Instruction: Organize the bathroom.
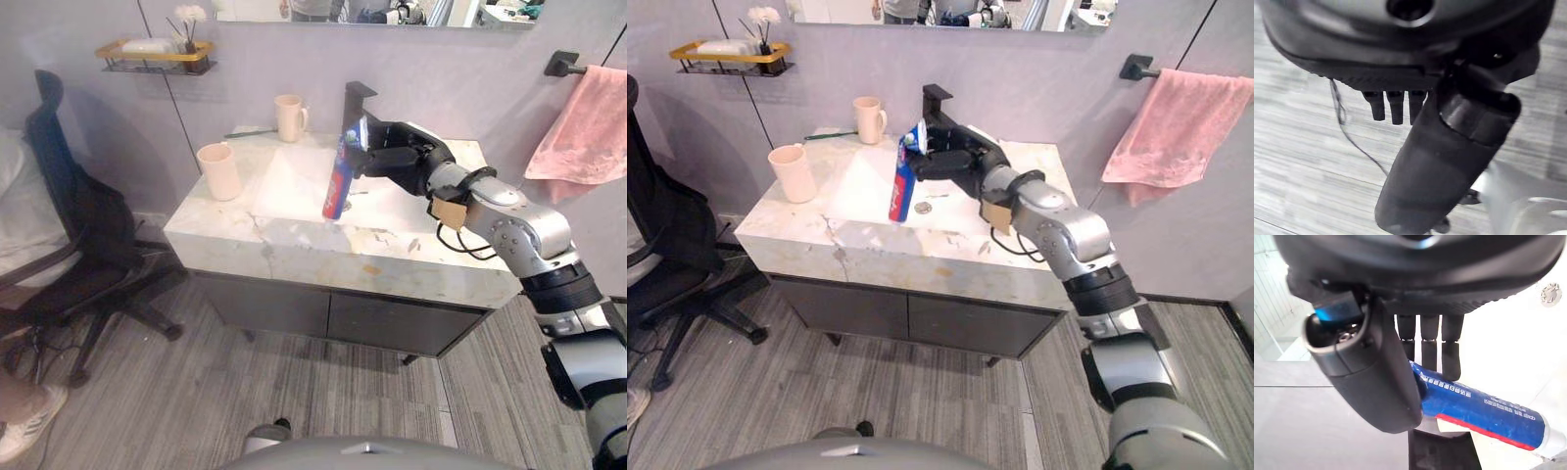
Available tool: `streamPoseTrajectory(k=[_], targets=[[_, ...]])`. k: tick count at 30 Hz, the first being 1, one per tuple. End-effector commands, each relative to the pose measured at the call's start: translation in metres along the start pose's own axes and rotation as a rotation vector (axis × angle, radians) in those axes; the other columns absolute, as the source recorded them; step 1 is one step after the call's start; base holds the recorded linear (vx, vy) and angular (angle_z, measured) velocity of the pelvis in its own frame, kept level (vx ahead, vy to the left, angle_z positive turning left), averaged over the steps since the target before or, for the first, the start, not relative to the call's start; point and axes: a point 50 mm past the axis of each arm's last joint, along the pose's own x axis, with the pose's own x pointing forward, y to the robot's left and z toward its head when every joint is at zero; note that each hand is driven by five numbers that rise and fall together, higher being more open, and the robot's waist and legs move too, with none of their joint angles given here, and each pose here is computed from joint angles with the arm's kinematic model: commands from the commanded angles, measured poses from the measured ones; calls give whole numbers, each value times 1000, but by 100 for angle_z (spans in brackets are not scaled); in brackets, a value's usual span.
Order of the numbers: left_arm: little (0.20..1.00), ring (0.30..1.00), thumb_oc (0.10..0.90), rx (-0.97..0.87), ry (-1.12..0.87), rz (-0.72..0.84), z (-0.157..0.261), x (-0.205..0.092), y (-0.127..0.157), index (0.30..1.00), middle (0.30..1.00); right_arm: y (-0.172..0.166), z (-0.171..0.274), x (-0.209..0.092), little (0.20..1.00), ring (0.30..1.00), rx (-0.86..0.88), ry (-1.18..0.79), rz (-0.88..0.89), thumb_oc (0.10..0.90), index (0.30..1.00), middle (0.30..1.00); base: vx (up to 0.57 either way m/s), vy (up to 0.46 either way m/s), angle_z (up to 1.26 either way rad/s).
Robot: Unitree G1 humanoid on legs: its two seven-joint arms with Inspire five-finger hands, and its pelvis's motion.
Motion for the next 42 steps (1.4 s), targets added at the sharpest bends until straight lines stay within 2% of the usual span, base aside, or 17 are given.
streamPoseTrajectory(k=[1,5,13,24,35,37,42], targets=[[900,900,800,140,50,96,-3,-3,18,900,900,17,93,-6,300,300,-104,-418,66,400,300,300,-15,134,20],[900,900,800,226,53,131,2,-4,23,900,900,-2,85,-16,300,300,-139,-418,-13,400,300,300,-1,161,100],[900,900,800,132,41,207,1,-10,43,900,900,-2,95,-18,300,300,-131,-444,8,400,300,300,55,124,32],[900,900,800,163,-15,254,26,-18,59,900,900,-17,108,-36,300,300,-168,-583,-63,400,300,300,-6,128,18],[900,900,800,170,-44,300,40,-23,66,900,900,-27,127,-49,300,300,-163,-626,-112,400,300,300,94,-150,34],[900,900,800,235,-43,300,52,-28,72,900,900,-56,132,-62,300,300,-199,-597,-169,400,300,300,242,-178,60],[900,900,800,255,-38,296,53,-28,73,900,900,-55,136,-63,300,300,-204,-617,-177,400,300,300,73,-42,115]])
